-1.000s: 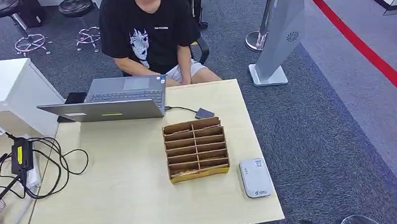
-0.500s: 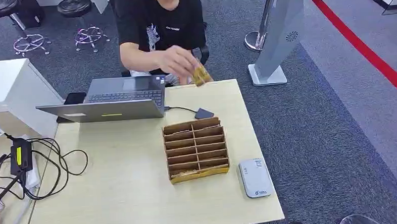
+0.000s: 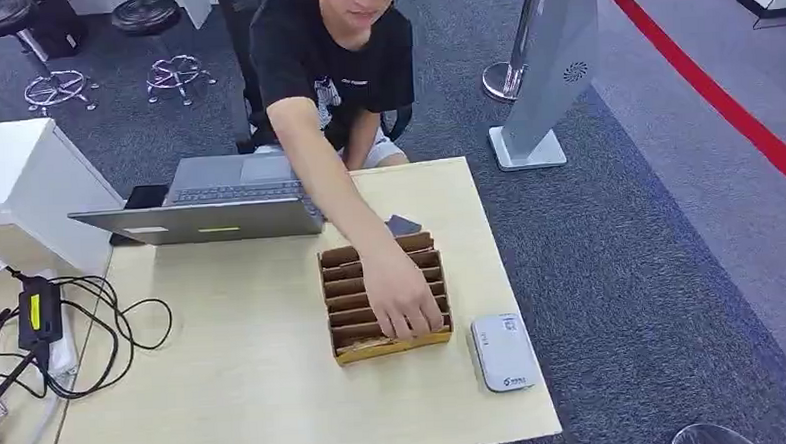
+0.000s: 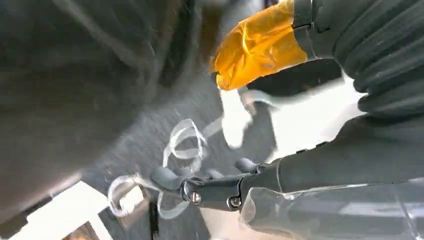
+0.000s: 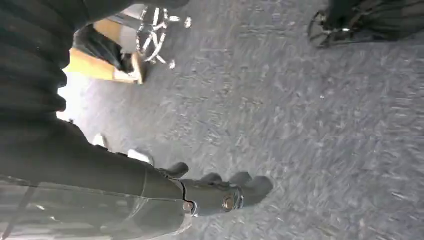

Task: Pass the card to the sensor for recognition and then transmit it.

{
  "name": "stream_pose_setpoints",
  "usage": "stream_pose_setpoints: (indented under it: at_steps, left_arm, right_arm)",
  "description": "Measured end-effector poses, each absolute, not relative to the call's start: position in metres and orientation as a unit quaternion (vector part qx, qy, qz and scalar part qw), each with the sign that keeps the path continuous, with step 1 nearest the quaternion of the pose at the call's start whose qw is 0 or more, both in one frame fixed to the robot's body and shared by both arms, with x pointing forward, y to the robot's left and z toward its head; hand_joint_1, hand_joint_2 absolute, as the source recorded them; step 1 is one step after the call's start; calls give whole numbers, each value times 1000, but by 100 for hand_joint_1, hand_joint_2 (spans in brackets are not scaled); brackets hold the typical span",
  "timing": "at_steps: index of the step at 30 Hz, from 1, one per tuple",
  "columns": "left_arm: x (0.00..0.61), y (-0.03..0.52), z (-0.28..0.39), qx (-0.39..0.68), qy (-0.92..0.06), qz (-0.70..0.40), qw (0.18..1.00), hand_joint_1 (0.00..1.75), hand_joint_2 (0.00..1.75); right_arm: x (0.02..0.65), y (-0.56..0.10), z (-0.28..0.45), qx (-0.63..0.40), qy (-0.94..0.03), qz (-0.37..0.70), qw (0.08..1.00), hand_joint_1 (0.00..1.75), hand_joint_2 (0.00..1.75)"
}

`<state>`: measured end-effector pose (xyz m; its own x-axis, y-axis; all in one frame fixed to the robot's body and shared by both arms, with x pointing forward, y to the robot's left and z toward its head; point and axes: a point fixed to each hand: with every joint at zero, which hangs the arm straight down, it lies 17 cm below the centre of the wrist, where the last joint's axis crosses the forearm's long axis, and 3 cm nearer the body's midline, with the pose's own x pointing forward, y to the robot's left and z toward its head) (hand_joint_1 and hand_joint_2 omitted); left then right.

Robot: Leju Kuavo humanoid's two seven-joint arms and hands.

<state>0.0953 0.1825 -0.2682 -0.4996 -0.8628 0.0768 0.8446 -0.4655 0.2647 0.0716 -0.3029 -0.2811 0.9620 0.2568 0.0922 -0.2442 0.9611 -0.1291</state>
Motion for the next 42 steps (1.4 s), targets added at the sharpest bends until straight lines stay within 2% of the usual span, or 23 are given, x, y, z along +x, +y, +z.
stream_pose_setpoints:
  at_steps: [19,21,23,26,30,34,38,40,42]
  left_arm:
    - [93,183,-269,34,-142,-847,512,0,175]
    - [93,170,-267,22,-181,-811,555,0,175]
    - [105,165,-264,12,-213,-735,644,0,175]
    - [114,185,-266,25,-190,-664,723,0,175]
    - [121,205,-268,48,-182,-606,773,0,175]
    - [154,219,-260,90,-239,-545,798,0,175]
    - [142,229,-266,81,-184,-598,776,0,175]
    - [126,218,-269,66,-177,-682,707,0,175]
    - [103,199,-270,38,-166,-771,613,0,175]
  right_arm:
    - [69,-303,-281,-59,-53,125,989,0,175]
    - [69,-305,-281,-65,-52,115,990,0,175]
    - [68,-305,-282,-65,-53,112,990,0,175]
    - [70,-304,-281,-61,-57,122,989,0,175]
    - [69,-305,-282,-63,-55,124,989,0,175]
    - [69,-308,-282,-72,-54,110,990,0,175]
    - [86,-354,-275,-188,-80,65,977,0,175]
    - [86,-347,-277,-157,-79,51,983,0,175]
    - [78,-319,-280,-82,-64,86,991,0,175]
